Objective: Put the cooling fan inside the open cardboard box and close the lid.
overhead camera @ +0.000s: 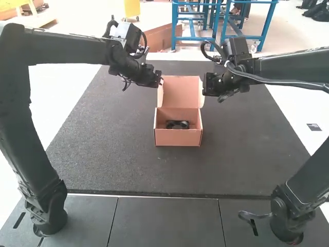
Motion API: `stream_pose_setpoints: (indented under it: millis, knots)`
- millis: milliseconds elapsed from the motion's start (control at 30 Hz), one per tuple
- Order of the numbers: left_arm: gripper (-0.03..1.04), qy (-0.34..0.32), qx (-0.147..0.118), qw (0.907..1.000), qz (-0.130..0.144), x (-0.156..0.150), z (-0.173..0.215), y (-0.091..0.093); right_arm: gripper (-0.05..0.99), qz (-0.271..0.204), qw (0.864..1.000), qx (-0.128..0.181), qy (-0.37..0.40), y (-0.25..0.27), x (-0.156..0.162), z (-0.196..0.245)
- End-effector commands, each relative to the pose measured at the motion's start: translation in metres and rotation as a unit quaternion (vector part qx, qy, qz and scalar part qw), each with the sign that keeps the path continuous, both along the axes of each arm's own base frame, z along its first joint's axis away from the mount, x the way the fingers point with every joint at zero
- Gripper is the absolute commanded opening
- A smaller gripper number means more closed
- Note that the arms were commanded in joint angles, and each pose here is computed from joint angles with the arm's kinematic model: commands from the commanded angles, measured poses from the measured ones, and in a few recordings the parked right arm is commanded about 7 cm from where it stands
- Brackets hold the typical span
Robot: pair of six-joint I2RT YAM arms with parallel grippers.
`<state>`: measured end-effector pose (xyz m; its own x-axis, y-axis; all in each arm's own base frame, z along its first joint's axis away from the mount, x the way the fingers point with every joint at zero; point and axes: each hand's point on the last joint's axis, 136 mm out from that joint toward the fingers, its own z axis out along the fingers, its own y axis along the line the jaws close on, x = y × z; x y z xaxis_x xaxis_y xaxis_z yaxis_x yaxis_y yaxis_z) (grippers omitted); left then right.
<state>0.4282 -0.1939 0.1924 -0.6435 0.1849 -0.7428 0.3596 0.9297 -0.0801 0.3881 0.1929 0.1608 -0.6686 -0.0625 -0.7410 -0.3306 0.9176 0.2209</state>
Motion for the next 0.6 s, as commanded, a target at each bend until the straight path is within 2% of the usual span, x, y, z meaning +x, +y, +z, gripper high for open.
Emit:
stream_pose_setpoints:
  millis: [0,200,367,467,500,567]
  knots:
    - [0.97,-0.002,-0.009,0.9999,-0.003,-0.012,0.007,-0.001,-0.01,0.003,1.0,0.018,-0.021,0.008,-0.009,0.015]
    - [0.97,0.009,-0.006,0.9999,-0.002,-0.025,-0.005,0.005,-0.01,0.005,0.999,0.025,-0.027,0.009,-0.013,0.015]
    - [0.97,0.004,-0.016,0.9999,0.0,-0.028,-0.01,0.005,-0.01,0.007,0.999,0.025,-0.026,0.01,-0.014,0.013]
    - [0.97,-0.01,-0.021,0.9997,0.001,-0.029,0.002,0.006,-0.01,0.006,0.999,0.024,-0.023,0.009,-0.015,0.01]
    - [0.97,-0.021,-0.021,0.9995,0.006,-0.028,0.01,0.008,-0.01,0.007,0.999,0.023,-0.022,0.009,-0.016,0.008]
    - [0.97,-0.056,-0.013,0.9977,0.036,-0.022,0.027,0.021,-0.01,0.006,0.999,0.024,-0.023,0.009,-0.016,0.007]
